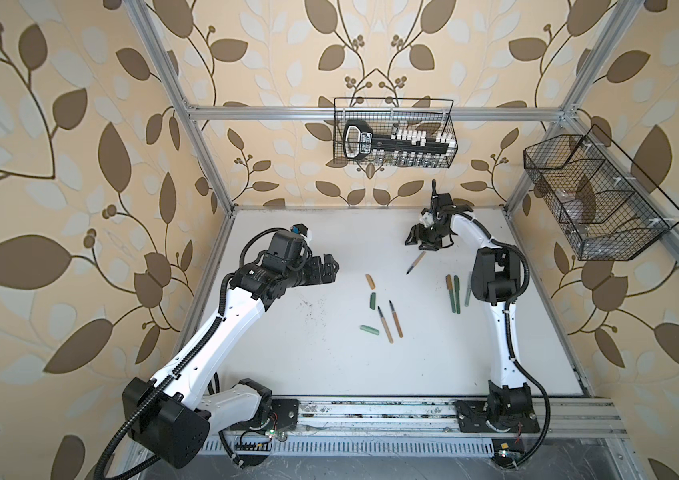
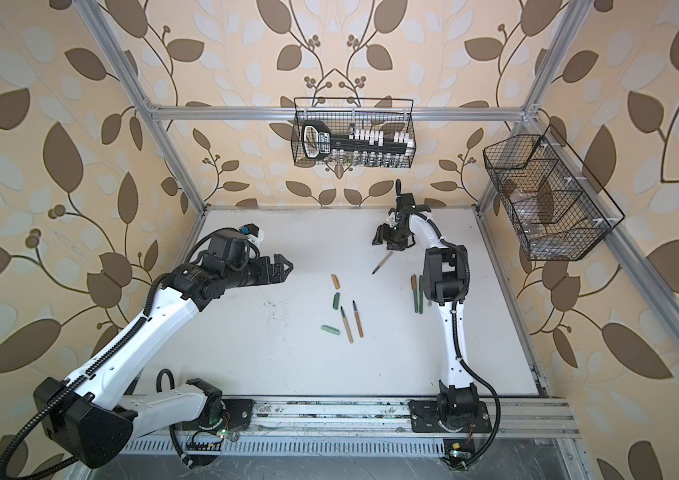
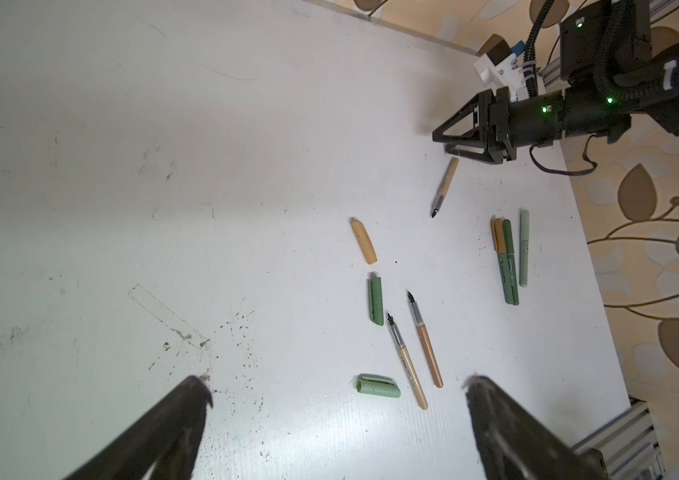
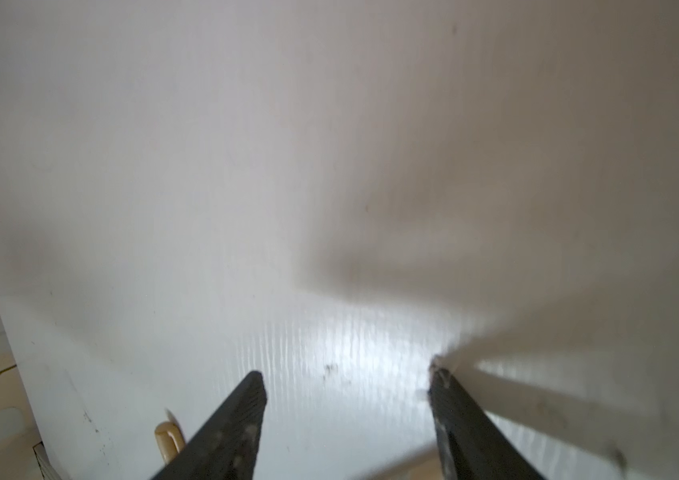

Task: Insert the pens into the pen caps
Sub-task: 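Move the right gripper over the loose wooden fountain pen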

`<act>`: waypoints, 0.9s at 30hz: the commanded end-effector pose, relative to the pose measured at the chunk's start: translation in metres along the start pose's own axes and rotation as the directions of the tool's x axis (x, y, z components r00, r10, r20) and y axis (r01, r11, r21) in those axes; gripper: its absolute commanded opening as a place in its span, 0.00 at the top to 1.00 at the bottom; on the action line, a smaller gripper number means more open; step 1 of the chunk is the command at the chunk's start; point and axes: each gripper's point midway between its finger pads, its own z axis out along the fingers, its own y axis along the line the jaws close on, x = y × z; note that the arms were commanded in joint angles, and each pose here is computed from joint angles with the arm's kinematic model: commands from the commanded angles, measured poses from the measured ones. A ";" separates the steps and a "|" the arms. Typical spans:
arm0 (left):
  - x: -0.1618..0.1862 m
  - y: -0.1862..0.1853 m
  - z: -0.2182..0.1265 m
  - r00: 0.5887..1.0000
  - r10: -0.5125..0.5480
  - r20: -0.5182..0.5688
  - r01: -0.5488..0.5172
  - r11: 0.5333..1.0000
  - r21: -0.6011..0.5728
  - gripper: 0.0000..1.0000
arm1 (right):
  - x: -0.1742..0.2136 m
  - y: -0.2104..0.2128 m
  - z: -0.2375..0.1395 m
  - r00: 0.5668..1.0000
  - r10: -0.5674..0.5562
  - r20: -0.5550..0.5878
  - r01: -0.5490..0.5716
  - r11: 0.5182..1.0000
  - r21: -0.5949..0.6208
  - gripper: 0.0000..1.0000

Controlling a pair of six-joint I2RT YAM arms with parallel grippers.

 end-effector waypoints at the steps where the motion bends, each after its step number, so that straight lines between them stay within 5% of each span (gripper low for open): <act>1: -0.016 -0.002 -0.006 0.998 -0.010 0.058 0.010 1.000 0.007 0.01 | 0.055 -0.026 0.001 0.988 0.004 -0.156 0.010 0.995 0.094 0.34; 14: -0.015 -0.008 0.014 1.000 -0.013 0.023 0.012 0.999 0.049 0.01 | 0.132 -0.016 -0.028 0.955 -0.103 -0.278 0.150 0.977 0.154 0.34; 19: -0.013 -0.008 0.011 1.000 -0.016 0.023 0.015 0.999 0.048 0.01 | 0.141 0.009 -0.048 0.955 -0.212 -0.205 0.233 0.969 0.085 0.25; 23: -0.009 -0.006 0.012 0.999 -0.028 0.018 0.027 0.998 0.052 0.01 | 0.146 0.001 -0.079 0.940 -0.300 -0.163 0.333 0.909 0.250 0.17; 27: -0.003 -0.005 0.014 0.999 -0.042 0.002 0.042 0.998 0.056 0.01 | 0.185 -0.016 -0.103 0.949 -0.200 -0.243 0.273 0.906 0.323 0.17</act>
